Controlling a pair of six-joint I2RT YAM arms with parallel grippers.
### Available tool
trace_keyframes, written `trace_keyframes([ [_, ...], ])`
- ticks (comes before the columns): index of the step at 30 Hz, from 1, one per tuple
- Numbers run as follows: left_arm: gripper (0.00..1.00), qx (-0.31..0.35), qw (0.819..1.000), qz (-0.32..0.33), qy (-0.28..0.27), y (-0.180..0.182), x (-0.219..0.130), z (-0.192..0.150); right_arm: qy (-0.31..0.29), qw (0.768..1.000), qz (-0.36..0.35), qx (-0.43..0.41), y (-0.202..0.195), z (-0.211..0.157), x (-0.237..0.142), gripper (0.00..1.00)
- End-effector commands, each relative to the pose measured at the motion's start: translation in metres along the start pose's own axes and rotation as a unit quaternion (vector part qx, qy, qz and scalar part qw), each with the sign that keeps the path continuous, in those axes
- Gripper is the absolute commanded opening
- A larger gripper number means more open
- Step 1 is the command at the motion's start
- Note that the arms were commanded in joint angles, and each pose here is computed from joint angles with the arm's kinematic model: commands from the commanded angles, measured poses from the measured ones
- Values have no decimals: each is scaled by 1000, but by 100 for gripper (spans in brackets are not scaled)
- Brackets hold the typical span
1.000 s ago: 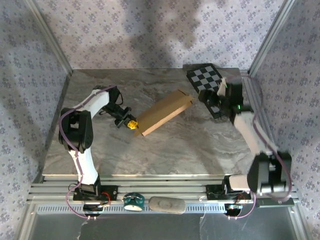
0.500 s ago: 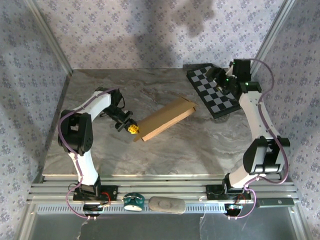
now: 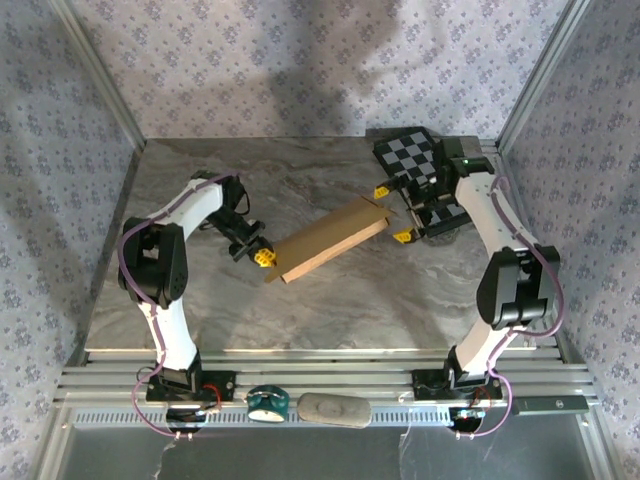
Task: Fold the paper box
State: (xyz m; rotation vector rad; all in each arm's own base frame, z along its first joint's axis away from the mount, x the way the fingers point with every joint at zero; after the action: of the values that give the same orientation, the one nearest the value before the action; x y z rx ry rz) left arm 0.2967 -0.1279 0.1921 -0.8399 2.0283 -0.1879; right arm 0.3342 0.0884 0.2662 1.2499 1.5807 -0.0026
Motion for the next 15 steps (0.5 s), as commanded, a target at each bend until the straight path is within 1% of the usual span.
trace_keyframes([
  [1, 0, 7, 1000, -1, 8, -5, -4, -4, 35, 999, -7, 21, 2, -4, 9, 99],
  [8, 0, 12, 1000, -2, 9, -7, -3, -4, 35, 999, -5, 17, 7, 7, 24, 91],
  [15, 0, 17, 1000, -7, 7, -10, -4, -4, 37, 999, -2, 21, 5, 11, 28, 78],
])
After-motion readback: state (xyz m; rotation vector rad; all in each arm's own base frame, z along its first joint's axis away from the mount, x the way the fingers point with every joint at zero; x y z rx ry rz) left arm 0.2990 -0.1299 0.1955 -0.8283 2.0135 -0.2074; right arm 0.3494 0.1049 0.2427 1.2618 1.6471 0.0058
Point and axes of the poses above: each hand's point on the last joint's axis, 136 mm out from that joint toward the fingers, its own x axis out along the fingers, its own y axis along the line the jaws close on, z = x × y, the point moved 10 cm from there along -x, back along the fingers, and after that the axes turned 2 degrees about x, right-handed, at the moved point
